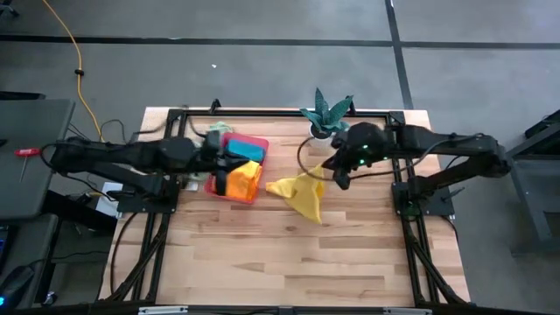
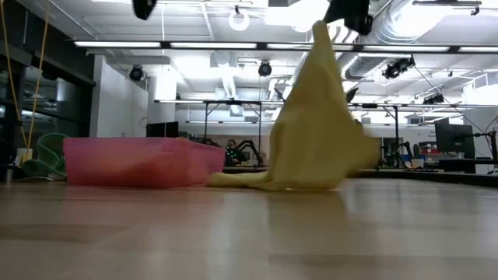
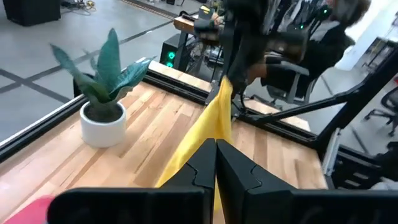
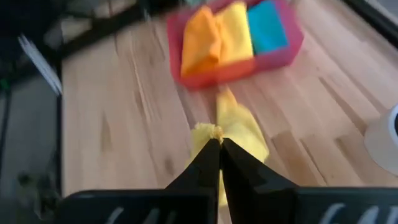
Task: Fold microfiber towels
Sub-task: Fold the yellow microfiber cloth
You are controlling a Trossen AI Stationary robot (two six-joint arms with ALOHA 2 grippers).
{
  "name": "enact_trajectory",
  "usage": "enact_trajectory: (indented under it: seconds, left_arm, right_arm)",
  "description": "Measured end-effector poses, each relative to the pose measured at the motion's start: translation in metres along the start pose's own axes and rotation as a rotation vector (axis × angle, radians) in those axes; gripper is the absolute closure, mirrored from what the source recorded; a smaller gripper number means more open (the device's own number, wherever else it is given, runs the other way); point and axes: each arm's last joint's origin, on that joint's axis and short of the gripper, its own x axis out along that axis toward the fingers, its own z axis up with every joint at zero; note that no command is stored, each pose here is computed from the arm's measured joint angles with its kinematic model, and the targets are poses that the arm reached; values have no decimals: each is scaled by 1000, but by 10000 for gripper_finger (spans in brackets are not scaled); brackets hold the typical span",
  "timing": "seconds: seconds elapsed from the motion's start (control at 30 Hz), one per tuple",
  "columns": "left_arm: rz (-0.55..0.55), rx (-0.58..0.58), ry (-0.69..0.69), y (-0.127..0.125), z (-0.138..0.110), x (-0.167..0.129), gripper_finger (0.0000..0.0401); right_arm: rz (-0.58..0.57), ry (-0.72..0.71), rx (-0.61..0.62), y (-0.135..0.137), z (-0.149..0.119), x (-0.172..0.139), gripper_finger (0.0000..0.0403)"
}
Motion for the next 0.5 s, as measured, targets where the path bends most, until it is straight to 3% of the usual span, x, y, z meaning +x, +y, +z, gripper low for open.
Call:
enact_trajectory:
  seconds: [0.27,0.5]
  left_arm:
    - [-109,13,153,-18,-35,74,361]
    - [-157,29,334,-42,-97,128,303]
  right_arm:
    - [-37,-46,145,12,1,-12,403]
    - [-93,31,268,9,-21,9,403]
